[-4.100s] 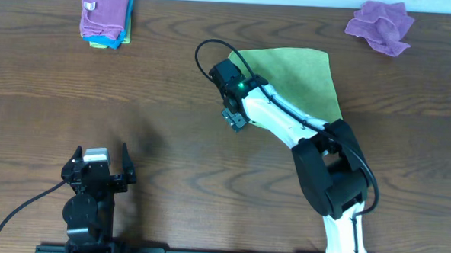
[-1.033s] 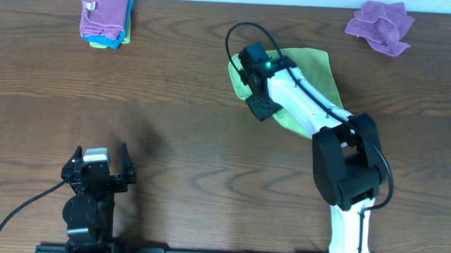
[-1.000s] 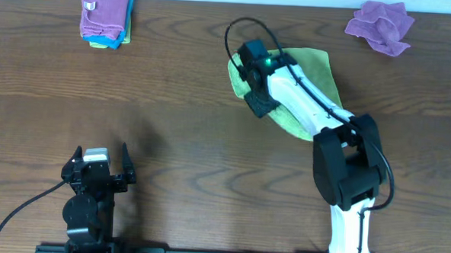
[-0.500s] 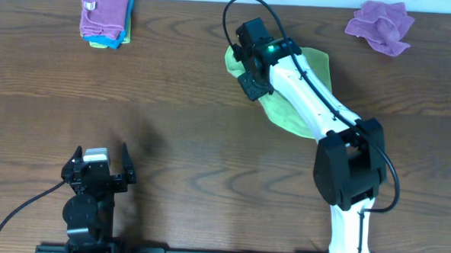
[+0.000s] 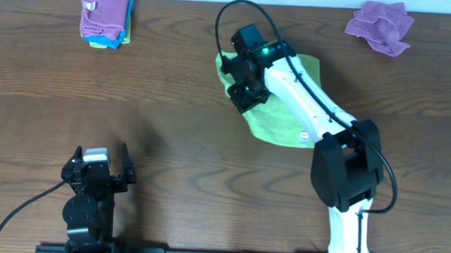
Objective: Fold the cloth
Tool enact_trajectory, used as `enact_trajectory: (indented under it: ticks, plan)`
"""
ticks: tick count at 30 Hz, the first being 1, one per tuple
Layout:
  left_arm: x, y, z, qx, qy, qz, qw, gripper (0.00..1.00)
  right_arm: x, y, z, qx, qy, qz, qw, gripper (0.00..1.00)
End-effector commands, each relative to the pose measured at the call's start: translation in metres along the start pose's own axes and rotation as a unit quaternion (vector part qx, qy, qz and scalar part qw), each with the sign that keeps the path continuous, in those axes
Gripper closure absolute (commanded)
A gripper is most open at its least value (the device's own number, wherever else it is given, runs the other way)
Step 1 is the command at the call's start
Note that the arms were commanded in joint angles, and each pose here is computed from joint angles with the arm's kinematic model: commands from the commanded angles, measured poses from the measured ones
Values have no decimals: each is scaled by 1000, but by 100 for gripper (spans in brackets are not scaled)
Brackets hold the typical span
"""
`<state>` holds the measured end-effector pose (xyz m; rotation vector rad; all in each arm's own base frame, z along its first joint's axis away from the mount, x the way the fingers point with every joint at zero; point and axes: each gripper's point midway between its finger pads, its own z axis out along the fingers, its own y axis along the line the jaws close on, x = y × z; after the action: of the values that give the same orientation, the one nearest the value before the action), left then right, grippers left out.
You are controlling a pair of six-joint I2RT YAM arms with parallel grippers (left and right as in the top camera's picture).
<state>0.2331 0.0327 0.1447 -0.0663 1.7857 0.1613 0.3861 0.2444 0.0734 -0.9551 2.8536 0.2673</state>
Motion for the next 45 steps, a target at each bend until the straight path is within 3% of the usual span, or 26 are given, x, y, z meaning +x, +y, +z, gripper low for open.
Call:
enact_trajectory:
  ticks: [1, 5, 8, 10, 13, 14, 18, 23, 26, 35, 40, 45]
  plan:
    - [15, 2, 3, -6, 17, 0, 1000, 5, -6, 28, -2, -47, -9, -29, 998, 99]
    - [15, 2, 3, -6, 17, 0, 1000, 5, -4, 45, -2, -66, -5, -78, 995, 99]
    - [15, 2, 3, -6, 17, 0, 1000, 5, -4, 16, 3, 22, 3, -80, 997, 98]
    - [15, 2, 3, -6, 17, 0, 1000, 5, -3, -23, 0, 134, 11, -30, 990, 48]
    - [15, 2, 3, -6, 17, 0, 1000, 5, -1, -44, -6, 190, 15, -7, 982, 15]
    - [15, 2, 3, -6, 17, 0, 1000, 5, 0, -45, -6, 190, 15, -6, 982, 15]
    - [15, 2, 3, -6, 17, 0, 1000, 5, 3, -51, -5, 189, 19, 0, 982, 18]
    - [15, 2, 3, -6, 17, 0, 1000, 5, 12, -60, 8, 173, 28, 17, 984, 44]
    - [15, 2, 3, -6, 17, 0, 1000, 5, 23, -51, 25, 121, 41, 17, 992, 97]
    - [15, 2, 3, -6, 17, 0, 1000, 5, 44, 23, 39, -85, 64, -77, 991, 98]
    - [15, 2, 3, -6, 17, 0, 1000, 5, 42, 31, 43, -90, 59, -92, 990, 94]
    - [15, 2, 3, -6, 17, 0, 1000, 5, 35, 39, 49, -87, 48, -107, 989, 99]
